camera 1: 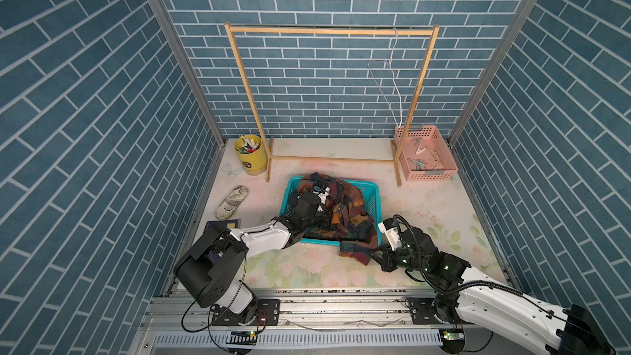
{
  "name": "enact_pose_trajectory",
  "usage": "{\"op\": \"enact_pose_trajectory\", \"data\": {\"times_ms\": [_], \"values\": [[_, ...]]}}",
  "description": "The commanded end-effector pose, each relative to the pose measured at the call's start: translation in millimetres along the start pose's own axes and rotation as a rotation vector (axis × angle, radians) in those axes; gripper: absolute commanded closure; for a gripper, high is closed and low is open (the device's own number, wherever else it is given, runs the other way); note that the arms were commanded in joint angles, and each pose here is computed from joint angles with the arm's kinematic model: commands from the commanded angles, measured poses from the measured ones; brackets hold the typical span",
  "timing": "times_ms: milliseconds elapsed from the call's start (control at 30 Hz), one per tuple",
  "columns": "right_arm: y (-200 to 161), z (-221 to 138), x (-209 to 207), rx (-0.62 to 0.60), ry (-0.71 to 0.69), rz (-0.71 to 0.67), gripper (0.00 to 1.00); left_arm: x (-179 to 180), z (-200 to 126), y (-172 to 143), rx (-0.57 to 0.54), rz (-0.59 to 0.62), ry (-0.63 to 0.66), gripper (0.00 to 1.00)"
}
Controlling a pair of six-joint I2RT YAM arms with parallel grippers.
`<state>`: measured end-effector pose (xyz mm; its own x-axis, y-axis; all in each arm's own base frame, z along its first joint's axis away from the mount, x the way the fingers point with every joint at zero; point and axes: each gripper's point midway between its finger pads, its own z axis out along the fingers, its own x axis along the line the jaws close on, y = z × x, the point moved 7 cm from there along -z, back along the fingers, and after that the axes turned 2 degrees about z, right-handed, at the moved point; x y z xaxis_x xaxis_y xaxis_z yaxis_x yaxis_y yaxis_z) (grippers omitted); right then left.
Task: Remove the clothespins securing long-sleeve shirts to the hanger
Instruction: Adjust the long-sleeve shirt at the bin.
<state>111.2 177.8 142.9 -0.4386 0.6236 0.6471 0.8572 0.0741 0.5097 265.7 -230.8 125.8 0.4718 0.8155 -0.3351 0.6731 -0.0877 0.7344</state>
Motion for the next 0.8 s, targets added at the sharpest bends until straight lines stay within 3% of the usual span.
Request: {"op": "enact_pose_trajectory", "data": {"times_ms": [0,233,300,367,400,467,633,667,700,767], "values": [[19,-22,26,-0.046,0.047,-0.022,1.00,3,-2,-7,0.018,0.008,0.035,1.00],[50,-42,63,-0.079,0.107,-0.068,1.00,3,1,-7,0.024,0.008,0.030,1.00],[60,-38,65,-0.100,0.065,-0.068,1.00,0,-1,-4,0.017,0.020,0.013,1.00],[69,-23,58,-0.076,-0.012,-0.059,1.00,-4,-6,-3,0.013,0.042,-0.015,0.80],[72,-13,55,-0.057,-0.034,-0.058,1.00,-6,-11,-1,0.012,0.048,-0.019,0.60],[78,3,50,-0.052,-0.068,-0.045,1.00,-10,-26,4,-0.010,0.067,-0.044,0.02],[96,18,41,-0.077,-0.155,-0.078,1.00,-15,-89,24,-0.144,0.137,0.005,0.01],[99,18,42,-0.070,-0.160,-0.096,0.90,-15,-103,29,-0.180,0.147,0.024,0.01],[103,18,42,-0.066,-0.167,-0.111,0.74,-15,-117,34,-0.212,0.164,0.040,0.01],[109,15,48,-0.064,-0.164,-0.152,0.19,-15,-143,43,-0.264,0.189,0.075,0.01]]}}
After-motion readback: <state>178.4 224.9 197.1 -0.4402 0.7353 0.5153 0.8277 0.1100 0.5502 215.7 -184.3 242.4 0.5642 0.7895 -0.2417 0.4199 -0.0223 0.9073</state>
